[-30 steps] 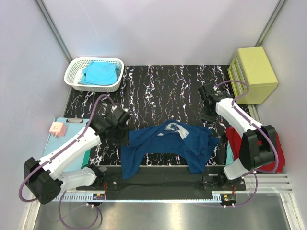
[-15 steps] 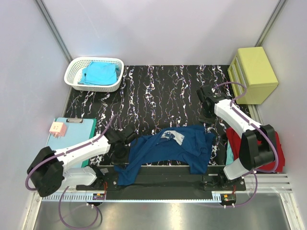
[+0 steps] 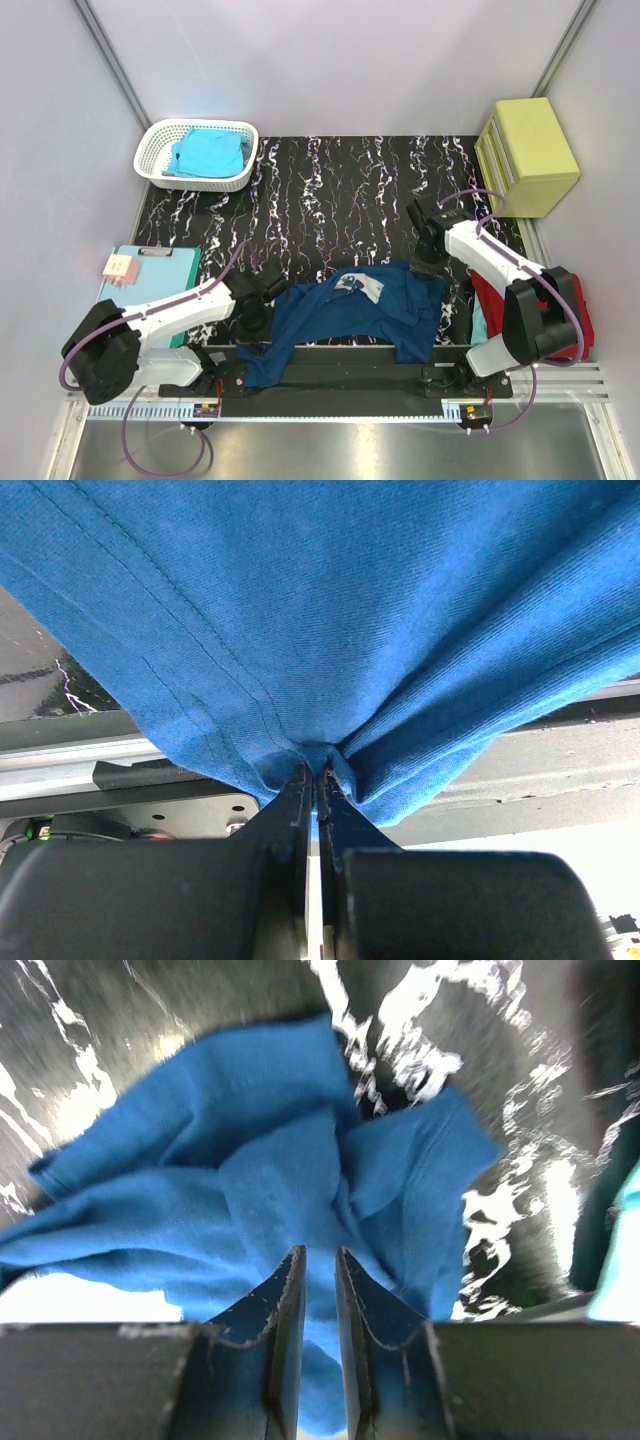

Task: Fold and stack the t-shirts
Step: Flatten out the tshirt

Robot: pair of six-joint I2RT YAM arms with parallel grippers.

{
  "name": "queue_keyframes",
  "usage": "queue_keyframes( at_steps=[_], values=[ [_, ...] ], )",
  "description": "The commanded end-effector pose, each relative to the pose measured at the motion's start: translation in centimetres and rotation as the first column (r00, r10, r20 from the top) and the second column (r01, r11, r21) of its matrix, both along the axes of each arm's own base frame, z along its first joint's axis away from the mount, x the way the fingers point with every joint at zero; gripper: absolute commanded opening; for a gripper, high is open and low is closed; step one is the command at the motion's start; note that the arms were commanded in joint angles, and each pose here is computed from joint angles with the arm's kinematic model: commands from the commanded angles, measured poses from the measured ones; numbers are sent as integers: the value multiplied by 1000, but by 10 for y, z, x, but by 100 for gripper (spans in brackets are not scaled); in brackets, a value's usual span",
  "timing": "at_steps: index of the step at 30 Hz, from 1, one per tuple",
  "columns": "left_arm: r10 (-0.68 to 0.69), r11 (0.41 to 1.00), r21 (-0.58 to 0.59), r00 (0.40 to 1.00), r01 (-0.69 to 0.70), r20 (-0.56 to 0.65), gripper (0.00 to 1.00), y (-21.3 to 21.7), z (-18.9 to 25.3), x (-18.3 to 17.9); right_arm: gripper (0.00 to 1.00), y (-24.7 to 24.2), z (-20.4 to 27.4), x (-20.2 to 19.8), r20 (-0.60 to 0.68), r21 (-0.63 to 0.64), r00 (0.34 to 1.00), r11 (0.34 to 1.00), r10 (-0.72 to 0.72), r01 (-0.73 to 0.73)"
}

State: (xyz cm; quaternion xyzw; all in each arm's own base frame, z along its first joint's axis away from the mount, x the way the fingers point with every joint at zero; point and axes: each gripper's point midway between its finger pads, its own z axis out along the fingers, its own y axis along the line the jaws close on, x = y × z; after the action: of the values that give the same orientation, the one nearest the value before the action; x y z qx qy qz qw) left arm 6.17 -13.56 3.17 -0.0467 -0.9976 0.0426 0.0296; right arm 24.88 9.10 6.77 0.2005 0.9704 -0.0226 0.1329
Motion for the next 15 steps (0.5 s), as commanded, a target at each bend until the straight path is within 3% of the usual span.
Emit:
queue_keyframes(
  at_steps=[1, 5, 12, 15],
  values=[
    [3, 1000, -31, 1000, -3, -4, 0, -7, 4, 0, 25, 20, -8, -6, -19, 101, 1000, 994, -25, 27],
    [1, 1000, -30, 1000, -2, -3, 0, -6, 4, -1, 27, 14, -6, -2, 2, 66, 999, 997, -39, 39],
    [0, 1000, -29, 1000, 0, -4, 0, -6, 4, 0, 51, -11, 18, 23, 99, -87, 994, 994, -51, 60],
    [-2, 999, -32, 1000, 2, -3, 0, -7, 5, 0, 53, -14, 20, 29, 104, -117, 993, 991, -51, 63]
  ],
)
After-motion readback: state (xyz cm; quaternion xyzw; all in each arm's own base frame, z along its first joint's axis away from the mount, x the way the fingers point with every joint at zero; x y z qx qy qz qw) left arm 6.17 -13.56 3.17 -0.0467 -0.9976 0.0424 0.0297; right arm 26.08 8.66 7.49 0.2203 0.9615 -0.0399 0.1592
